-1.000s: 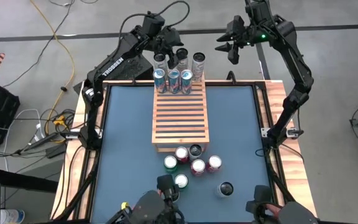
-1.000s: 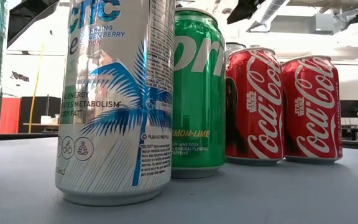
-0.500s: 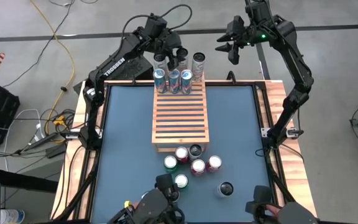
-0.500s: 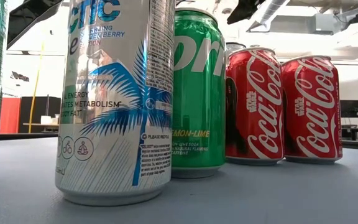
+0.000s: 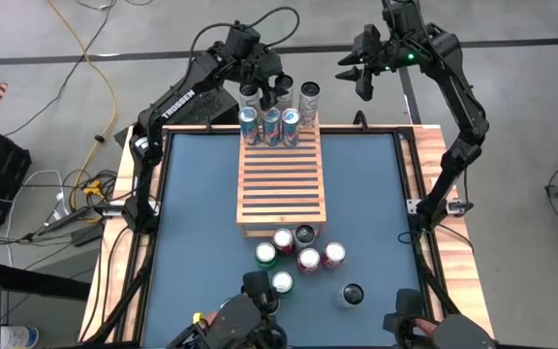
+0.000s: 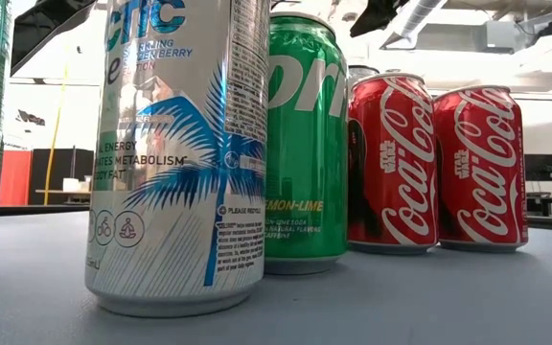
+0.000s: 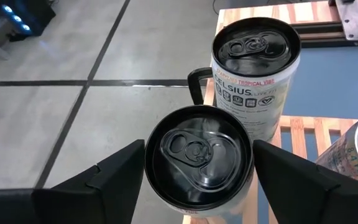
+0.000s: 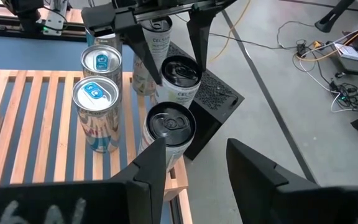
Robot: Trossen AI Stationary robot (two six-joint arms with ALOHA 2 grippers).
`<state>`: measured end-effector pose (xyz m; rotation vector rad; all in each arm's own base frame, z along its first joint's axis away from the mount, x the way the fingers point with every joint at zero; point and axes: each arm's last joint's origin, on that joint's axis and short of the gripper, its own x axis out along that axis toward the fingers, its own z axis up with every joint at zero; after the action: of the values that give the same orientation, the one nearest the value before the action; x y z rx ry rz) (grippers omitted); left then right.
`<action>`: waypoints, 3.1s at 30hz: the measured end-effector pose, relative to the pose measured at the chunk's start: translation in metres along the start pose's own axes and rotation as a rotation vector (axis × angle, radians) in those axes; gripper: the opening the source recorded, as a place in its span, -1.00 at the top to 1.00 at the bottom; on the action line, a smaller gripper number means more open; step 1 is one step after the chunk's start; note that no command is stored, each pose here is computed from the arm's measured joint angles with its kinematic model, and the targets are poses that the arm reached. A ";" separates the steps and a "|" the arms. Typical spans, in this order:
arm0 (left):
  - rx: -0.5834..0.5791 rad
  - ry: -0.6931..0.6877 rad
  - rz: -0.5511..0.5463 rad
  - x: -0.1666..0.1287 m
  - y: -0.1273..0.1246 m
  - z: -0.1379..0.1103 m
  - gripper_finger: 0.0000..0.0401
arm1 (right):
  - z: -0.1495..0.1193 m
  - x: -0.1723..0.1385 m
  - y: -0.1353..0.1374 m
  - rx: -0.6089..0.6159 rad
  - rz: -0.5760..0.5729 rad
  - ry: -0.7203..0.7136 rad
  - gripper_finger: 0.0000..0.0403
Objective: Place canned beverage on shelf
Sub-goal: Adjust the soda cans on the shelf
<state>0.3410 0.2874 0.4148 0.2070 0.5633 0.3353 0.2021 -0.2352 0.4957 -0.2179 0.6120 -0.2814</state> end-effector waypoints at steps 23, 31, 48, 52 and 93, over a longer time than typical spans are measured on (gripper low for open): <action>-0.070 0.003 0.008 -0.002 0.003 -0.001 -0.22 | 0.000 0.000 0.000 0.000 -0.003 0.002 0.20; -0.082 -0.001 0.018 -0.013 0.001 0.004 -0.21 | 0.000 0.000 0.000 0.000 -0.004 0.003 0.20; -0.065 0.071 0.026 -0.013 -0.014 0.006 -0.24 | 0.000 0.000 0.000 0.000 -0.003 0.002 0.20; -0.032 0.085 0.047 -0.014 -0.018 0.008 -0.24 | 0.000 0.000 0.000 0.001 -0.003 0.002 0.20; -0.030 0.151 0.072 -0.024 -0.025 0.008 -0.25 | 0.000 0.000 0.000 0.001 -0.002 0.004 0.20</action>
<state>0.3330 0.2550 0.4264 0.1741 0.7004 0.4309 0.2020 -0.2351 0.4956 -0.2167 0.6151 -0.2844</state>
